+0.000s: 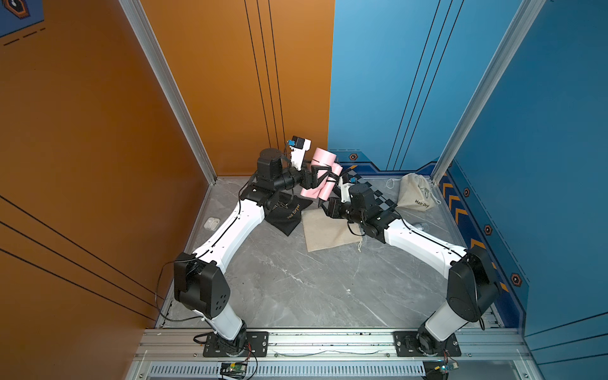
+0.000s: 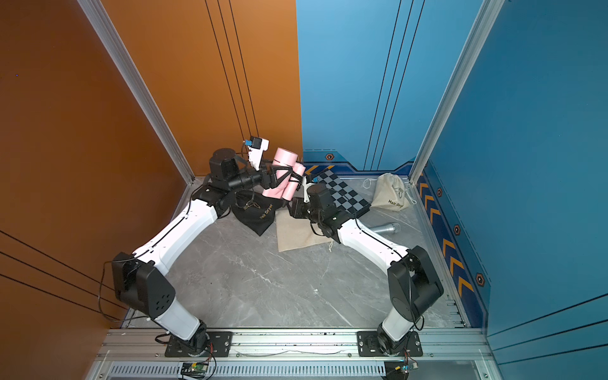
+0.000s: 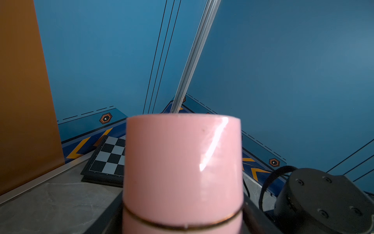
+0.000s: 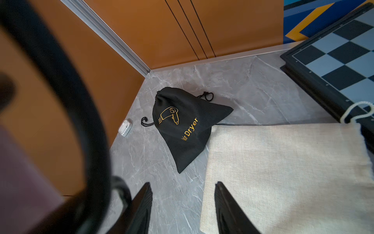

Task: Pack away hair dryers
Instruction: Fold the hair dryer, then adjust the hair dryer.

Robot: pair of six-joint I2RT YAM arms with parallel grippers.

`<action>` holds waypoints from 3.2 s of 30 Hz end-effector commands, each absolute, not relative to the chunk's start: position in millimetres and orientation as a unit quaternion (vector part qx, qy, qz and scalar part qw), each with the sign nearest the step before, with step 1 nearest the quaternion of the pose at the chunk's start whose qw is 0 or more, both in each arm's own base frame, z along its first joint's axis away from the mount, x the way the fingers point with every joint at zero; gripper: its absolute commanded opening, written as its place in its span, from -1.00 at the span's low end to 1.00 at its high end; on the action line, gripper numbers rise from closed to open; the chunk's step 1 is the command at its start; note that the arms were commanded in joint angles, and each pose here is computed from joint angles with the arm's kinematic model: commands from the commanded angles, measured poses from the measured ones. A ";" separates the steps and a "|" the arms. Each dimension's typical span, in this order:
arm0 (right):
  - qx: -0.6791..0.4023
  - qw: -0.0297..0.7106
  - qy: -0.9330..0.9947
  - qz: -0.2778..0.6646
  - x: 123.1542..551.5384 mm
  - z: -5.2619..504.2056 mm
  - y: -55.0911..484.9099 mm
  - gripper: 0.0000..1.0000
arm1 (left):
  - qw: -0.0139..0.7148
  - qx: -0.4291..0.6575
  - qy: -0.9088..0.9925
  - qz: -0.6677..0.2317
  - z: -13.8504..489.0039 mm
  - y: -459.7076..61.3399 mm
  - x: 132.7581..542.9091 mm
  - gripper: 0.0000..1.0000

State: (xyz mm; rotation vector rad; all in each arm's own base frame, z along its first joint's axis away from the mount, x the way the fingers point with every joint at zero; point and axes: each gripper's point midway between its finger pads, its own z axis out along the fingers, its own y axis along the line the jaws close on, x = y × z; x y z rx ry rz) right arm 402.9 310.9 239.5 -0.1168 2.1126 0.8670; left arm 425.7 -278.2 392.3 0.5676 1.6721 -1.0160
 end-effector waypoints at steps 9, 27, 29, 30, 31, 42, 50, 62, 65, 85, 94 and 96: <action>-0.043 0.514 0.762 0.393 379.2 304.5 247.2 0.53 | 0.523 0.188 0.678 -0.481 421.0 -276.6 426.8 -0.59; -0.092 0.581 0.605 0.536 357.8 379.3 250.8 0.86 | 0.518 0.101 0.634 -0.566 454.2 -271.1 434.0 -0.54; -0.087 0.578 0.595 0.552 364.4 382.6 251.5 0.86 | 0.516 0.103 0.628 -0.573 457.3 -275.1 430.8 -0.53; -0.084 0.578 0.587 0.561 367.8 384.5 251.1 0.87 | 0.516 0.105 0.626 -0.575 459.7 -276.7 429.0 -0.53; -0.081 0.579 0.581 0.567 371.6 386.4 250.0 0.86 | 0.515 0.105 0.625 -0.577 460.7 -278.0 428.0 -0.53; -0.081 0.561 0.538 0.624 394.9 405.7 265.6 0.80 | 0.520 0.115 0.624 -0.572 460.0 -282.1 424.9 -0.52; -0.071 0.540 0.521 0.658 404.0 411.7 277.0 0.60 | 0.526 0.112 0.623 -0.568 461.6 -279.6 427.4 -0.52; -0.054 0.539 0.502 0.674 412.5 416.5 282.1 -0.16 | 0.529 0.113 0.624 -0.564 459.7 -281.5 430.5 -0.52; -0.053 0.540 0.500 0.675 412.8 419.2 281.4 -0.30 | 0.527 0.114 0.626 -0.564 456.4 -282.6 431.6 -0.48; -0.008 0.612 0.529 0.588 410.8 419.5 205.6 -0.54 | 0.543 0.099 0.723 -0.416 413.4 -234.3 442.2 0.97; 0.052 0.636 0.651 0.411 424.8 359.9 123.7 -0.51 | 0.408 0.048 0.859 -0.305 299.5 -216.9 438.5 0.97; 0.070 0.636 0.669 0.378 424.7 349.7 104.3 -0.53 | 0.383 0.045 0.876 -0.289 274.6 -223.6 432.4 0.97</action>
